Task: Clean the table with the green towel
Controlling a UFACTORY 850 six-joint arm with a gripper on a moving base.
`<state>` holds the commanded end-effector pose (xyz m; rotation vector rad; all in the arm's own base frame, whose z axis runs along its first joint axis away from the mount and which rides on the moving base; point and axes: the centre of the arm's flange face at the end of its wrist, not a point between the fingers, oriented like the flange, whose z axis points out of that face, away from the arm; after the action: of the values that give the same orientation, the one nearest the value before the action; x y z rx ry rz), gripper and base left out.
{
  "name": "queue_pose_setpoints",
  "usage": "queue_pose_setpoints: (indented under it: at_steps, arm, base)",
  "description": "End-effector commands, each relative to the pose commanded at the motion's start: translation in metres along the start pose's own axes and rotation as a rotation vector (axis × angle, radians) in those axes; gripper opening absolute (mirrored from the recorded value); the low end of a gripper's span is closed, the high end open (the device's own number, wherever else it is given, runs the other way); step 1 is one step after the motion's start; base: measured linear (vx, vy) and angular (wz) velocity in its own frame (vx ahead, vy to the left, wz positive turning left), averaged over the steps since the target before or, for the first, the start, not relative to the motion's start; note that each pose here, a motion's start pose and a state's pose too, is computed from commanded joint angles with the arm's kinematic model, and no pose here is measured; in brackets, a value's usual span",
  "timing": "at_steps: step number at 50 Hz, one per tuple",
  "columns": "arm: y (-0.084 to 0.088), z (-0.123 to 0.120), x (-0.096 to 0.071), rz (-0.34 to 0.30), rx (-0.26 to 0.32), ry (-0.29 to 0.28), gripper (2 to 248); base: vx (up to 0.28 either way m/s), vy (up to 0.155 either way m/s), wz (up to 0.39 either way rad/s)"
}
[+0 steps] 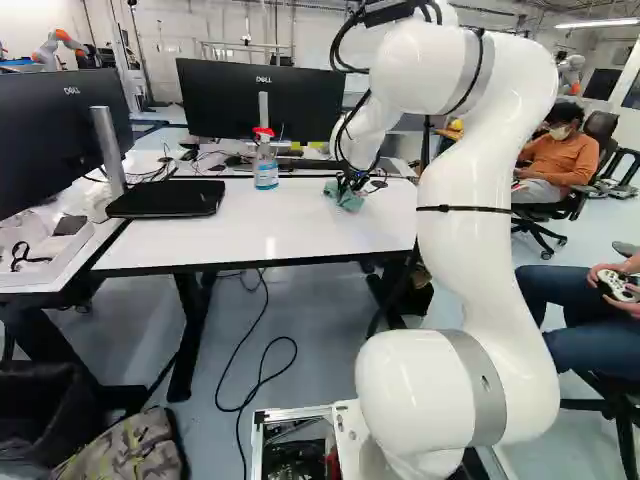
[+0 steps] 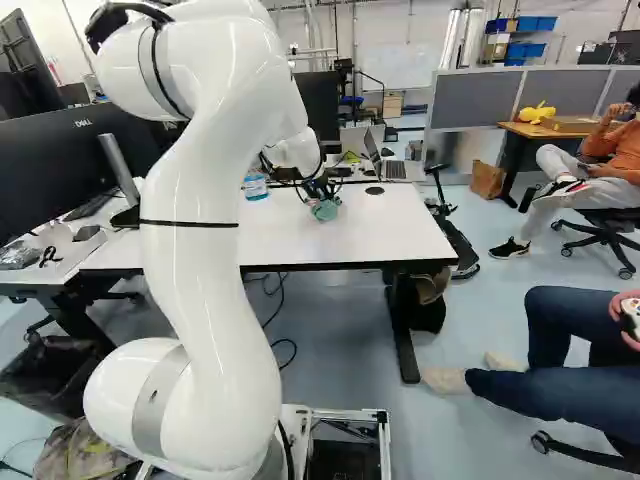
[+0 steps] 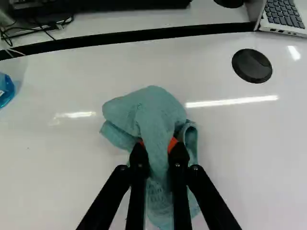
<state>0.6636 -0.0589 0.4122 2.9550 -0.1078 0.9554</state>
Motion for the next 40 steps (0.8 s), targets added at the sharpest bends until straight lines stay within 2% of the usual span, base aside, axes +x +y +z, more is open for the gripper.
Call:
queue_pose_setpoints:
  at_steps: [10,21,40]
  arm:
    - [-0.006,0.011,0.013,-0.007,0.005,0.015,56]
    - [-0.02,0.02,0.022,-0.023,0.017,0.028,56]
    - [-0.051,0.012,0.014,-0.06,0.044,0.019,56]
  base:
    - [0.0,0.0,0.0]
    - [0.0,0.0,0.0]
    - [0.0,0.0,0.0]
